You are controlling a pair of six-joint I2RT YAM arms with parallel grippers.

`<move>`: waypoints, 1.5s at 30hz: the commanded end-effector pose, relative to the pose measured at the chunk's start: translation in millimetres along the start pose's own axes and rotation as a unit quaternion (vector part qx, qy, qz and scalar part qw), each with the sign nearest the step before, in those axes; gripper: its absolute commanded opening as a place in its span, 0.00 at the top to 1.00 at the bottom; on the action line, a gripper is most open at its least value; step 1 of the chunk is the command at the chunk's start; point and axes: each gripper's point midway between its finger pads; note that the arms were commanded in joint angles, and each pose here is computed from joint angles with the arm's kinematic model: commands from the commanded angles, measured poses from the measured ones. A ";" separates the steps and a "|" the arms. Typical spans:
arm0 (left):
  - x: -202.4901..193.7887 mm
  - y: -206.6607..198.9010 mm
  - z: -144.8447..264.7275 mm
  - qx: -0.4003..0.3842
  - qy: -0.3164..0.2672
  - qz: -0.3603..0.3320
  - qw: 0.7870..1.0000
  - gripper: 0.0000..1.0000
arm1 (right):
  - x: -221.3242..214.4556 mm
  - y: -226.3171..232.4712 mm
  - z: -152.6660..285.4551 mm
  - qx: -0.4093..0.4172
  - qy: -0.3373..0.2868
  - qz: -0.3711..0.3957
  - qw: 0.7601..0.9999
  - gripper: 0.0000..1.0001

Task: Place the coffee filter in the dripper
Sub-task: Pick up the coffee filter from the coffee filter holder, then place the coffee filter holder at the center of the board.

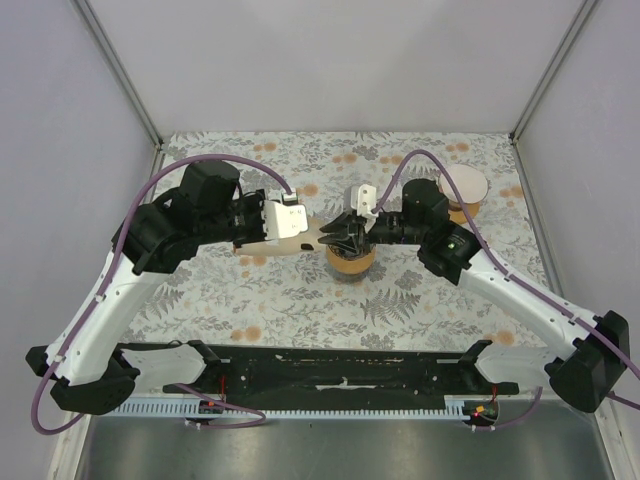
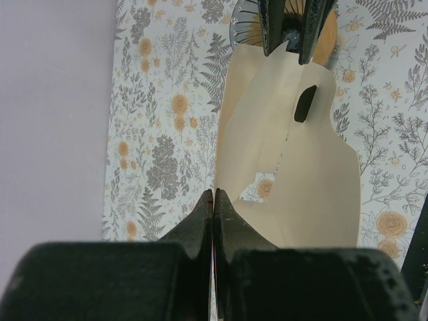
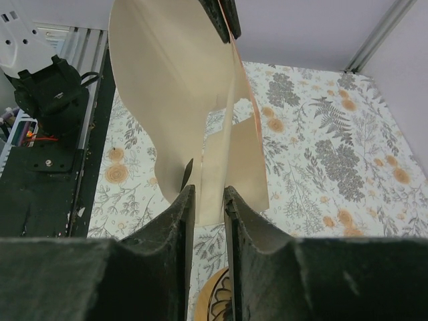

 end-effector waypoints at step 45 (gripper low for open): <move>-165.9 -26.9 -52.0 -0.058 0.154 0.415 0.895 0.31 | -87.8 -62.6 -150.1 0.066 0.073 -0.115 0.989 1.00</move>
Point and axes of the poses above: each gripper's point midway between its finger pads, its own z axis back along the fingers, its own y axis along the line the jaws close on, x = y × z, and after that the axes turned 1 degree about -z, right-handed
